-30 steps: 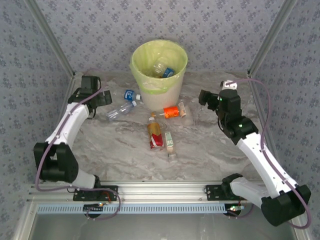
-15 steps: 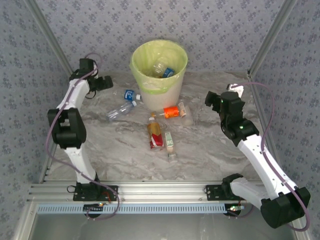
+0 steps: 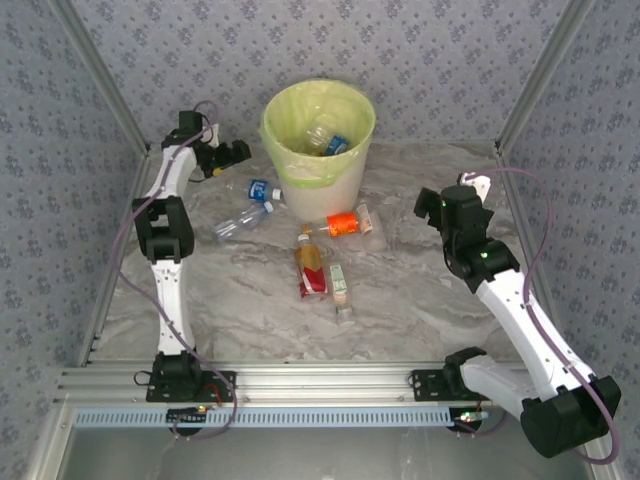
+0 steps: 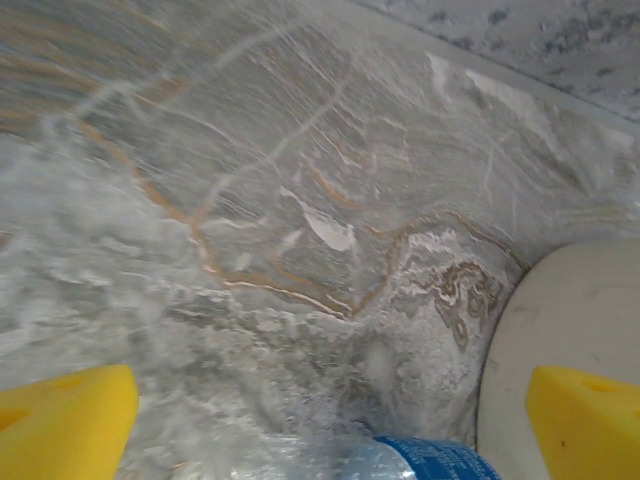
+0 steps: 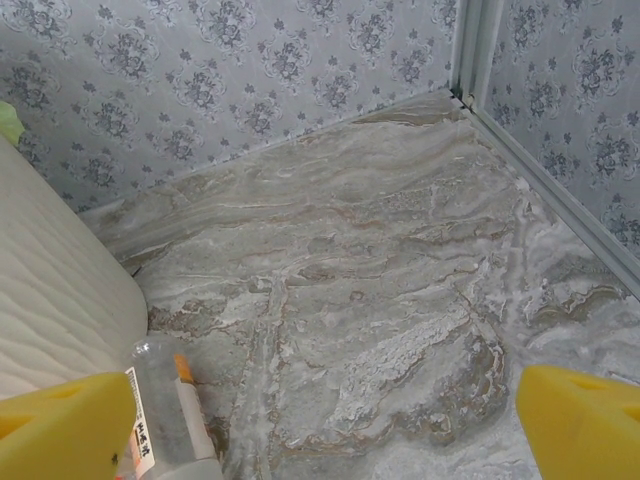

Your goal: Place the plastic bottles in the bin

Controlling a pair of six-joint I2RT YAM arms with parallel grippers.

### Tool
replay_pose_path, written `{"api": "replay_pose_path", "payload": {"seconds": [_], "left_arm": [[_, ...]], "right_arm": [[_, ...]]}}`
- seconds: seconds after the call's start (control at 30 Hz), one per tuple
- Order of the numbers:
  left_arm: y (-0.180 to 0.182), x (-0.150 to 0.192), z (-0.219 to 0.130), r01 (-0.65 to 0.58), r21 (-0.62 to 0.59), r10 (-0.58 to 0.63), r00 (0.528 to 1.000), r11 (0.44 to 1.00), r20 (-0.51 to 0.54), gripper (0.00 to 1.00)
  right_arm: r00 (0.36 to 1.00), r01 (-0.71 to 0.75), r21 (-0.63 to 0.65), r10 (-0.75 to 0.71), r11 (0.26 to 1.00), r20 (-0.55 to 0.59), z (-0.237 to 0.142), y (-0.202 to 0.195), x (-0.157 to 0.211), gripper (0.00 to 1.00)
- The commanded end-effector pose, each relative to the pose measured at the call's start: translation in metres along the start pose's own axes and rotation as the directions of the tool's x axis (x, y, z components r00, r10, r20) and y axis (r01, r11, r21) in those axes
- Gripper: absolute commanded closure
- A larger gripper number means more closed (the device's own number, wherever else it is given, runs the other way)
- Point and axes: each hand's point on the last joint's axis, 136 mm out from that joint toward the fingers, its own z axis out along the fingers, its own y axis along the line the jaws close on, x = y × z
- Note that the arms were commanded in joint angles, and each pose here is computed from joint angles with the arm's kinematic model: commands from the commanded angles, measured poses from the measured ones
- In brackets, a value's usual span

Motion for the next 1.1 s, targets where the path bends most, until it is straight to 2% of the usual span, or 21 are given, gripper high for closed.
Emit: {"api": "replay_pose_path", "payload": {"seconds": [0.0,0.13,0.2,0.43,0.8,0.9,1.07], "left_arm": [[-0.033,0.002,0.007,-0.005,0.132,0.008,1.000,0.991,-0.023,0.01],[-0.034,0.023,0.014,0.004,0.134,0.005,0.998,0.991,-0.068,0.01],[-0.034,0.032,0.012,0.001,0.139,0.007,0.999,0.990,-0.054,0.01],[-0.020,0.075,-0.015,0.035,0.104,-0.035,0.999,0.994,0.003,0.00],[-0.012,0.153,-0.055,0.178,0.074,-0.181,0.983,0.981,0.027,0.00],[-0.004,0.161,-0.070,0.175,0.004,-0.175,0.983,0.985,0.048,0.01],[0.010,0.185,-0.099,0.060,-0.177,-0.061,0.998,0.982,-0.002,0.00]], "right_arm": [[1.000,-0.016,-0.007,0.016,1.000,0.005,-0.004,-0.002,-0.003,0.00],[1.000,-0.008,0.012,0.008,1.000,-0.004,-0.005,-0.006,-0.001,0.00],[1.000,-0.007,0.017,0.007,1.000,-0.004,-0.005,-0.007,0.000,0.00],[1.000,-0.010,0.020,0.010,1.000,0.006,-0.003,-0.007,-0.001,0.00],[1.000,-0.021,0.002,0.021,1.000,-0.007,0.001,-0.001,0.001,0.00],[1.000,-0.021,-0.003,0.021,1.000,-0.014,0.003,0.001,0.002,0.00],[1.000,-0.020,-0.006,0.019,1.000,-0.017,0.004,0.003,0.002,0.00]]}}
